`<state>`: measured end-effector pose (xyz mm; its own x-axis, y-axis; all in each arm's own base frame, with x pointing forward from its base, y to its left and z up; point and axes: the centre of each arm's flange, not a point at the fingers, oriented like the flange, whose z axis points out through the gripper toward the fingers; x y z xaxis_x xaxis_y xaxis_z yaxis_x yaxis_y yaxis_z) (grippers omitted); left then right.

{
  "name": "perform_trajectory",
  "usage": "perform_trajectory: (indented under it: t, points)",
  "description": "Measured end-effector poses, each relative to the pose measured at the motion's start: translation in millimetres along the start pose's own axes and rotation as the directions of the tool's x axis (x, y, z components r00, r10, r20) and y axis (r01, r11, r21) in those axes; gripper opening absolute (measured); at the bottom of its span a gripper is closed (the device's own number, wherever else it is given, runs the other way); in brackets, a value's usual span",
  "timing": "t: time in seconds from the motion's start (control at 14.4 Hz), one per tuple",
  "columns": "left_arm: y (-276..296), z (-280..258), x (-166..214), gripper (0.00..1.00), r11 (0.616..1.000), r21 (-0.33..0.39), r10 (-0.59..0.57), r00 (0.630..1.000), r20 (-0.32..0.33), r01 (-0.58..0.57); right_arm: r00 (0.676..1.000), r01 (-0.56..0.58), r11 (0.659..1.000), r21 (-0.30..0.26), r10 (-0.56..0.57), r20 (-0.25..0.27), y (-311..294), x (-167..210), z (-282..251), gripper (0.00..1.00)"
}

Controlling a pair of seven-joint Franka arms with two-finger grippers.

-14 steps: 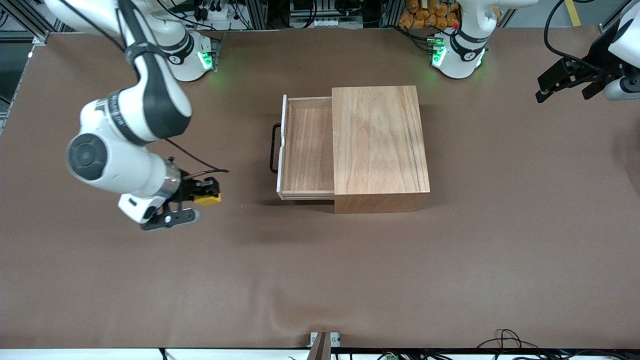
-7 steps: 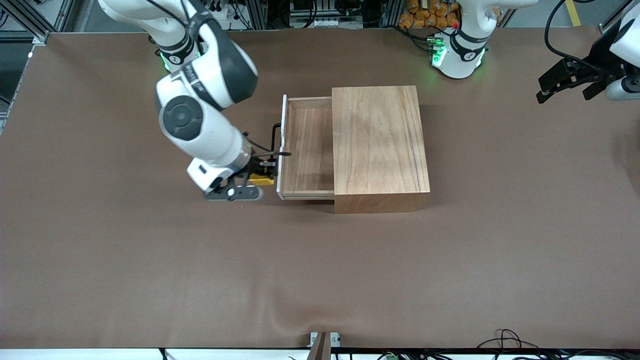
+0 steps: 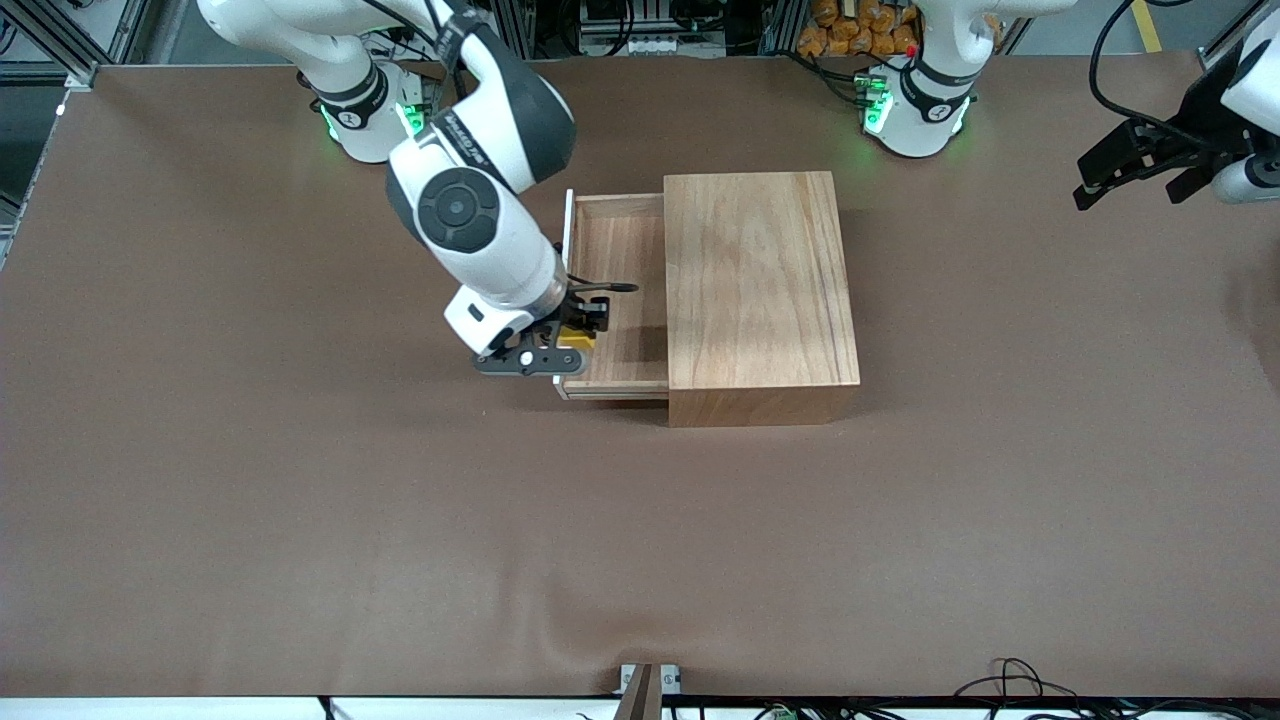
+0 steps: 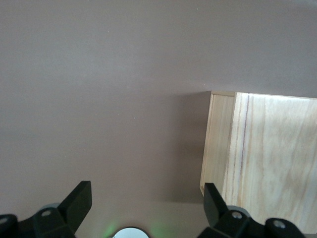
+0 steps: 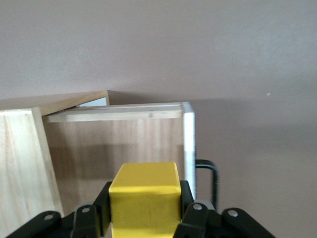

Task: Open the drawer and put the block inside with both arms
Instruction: 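Lower the cube into the drawer and open the right gripper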

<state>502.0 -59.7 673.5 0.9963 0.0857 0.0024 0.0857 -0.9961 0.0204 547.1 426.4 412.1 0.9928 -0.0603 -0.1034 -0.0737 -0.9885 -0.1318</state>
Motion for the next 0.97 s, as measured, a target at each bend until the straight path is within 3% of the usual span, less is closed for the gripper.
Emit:
perform_trajectory:
  t: [0.83,0.97]
  points:
    - [-4,0,2,1.0,1.0,-0.001,-0.008,1.0,-0.004,0.008,0.999,-0.024,0.998,-0.059,0.025,0.023,-26,-14,64,0.56]
    - [-4,0,2,1.0,1.0,-0.001,-0.008,1.0,-0.004,0.008,0.998,-0.066,0.996,-0.057,0.067,0.016,-30,-17,67,0.71]
